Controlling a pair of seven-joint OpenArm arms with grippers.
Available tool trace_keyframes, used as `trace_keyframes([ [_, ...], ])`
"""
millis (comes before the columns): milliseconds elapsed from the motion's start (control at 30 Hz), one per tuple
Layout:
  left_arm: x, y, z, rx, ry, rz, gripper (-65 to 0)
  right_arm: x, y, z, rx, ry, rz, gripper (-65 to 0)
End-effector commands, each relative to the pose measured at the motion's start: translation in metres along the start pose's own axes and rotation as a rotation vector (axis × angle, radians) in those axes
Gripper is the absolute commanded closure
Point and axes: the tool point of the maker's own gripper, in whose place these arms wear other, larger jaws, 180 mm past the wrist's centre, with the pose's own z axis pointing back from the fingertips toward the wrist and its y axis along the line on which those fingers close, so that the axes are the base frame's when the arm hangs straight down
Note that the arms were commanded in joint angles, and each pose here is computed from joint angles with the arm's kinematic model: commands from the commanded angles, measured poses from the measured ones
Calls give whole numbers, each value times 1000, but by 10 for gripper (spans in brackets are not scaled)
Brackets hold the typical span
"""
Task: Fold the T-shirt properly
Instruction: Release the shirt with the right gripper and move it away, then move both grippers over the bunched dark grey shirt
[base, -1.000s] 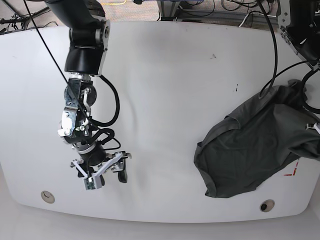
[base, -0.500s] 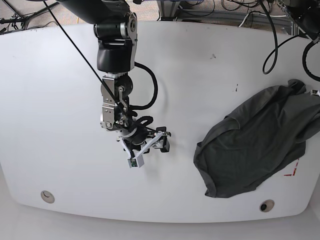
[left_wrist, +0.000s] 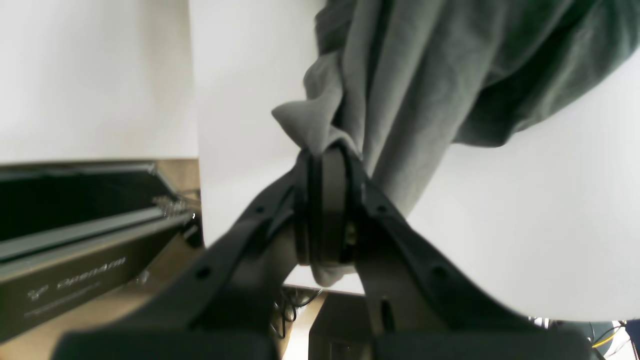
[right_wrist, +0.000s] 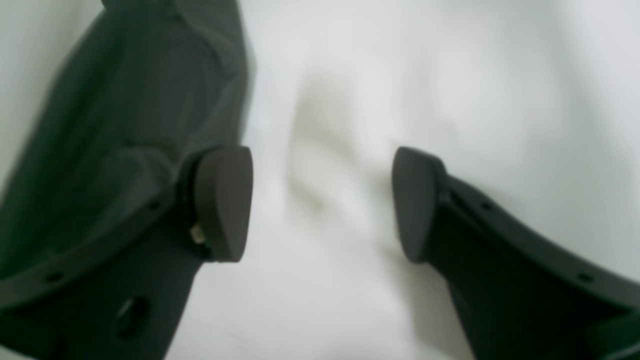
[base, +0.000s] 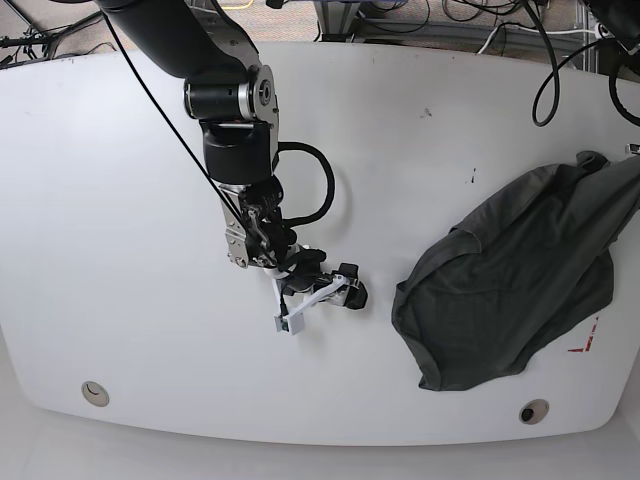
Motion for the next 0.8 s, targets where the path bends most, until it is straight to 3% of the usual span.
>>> trace_keyframes([
  [0,7,8,7,27,-20,-25,0,31,17,0,52,-78,1,-417],
  [267,-6,4,6,13,15,-34,0,27,20,3,82,-85,-59,-417],
  [500,-23,-3,5,-5,66,-51,0,8,27,3,98,-47,-35,-415],
  [767,-49,-44,-2,-86,109,-40,0,-13,55,6,170,-35,-24,-415],
])
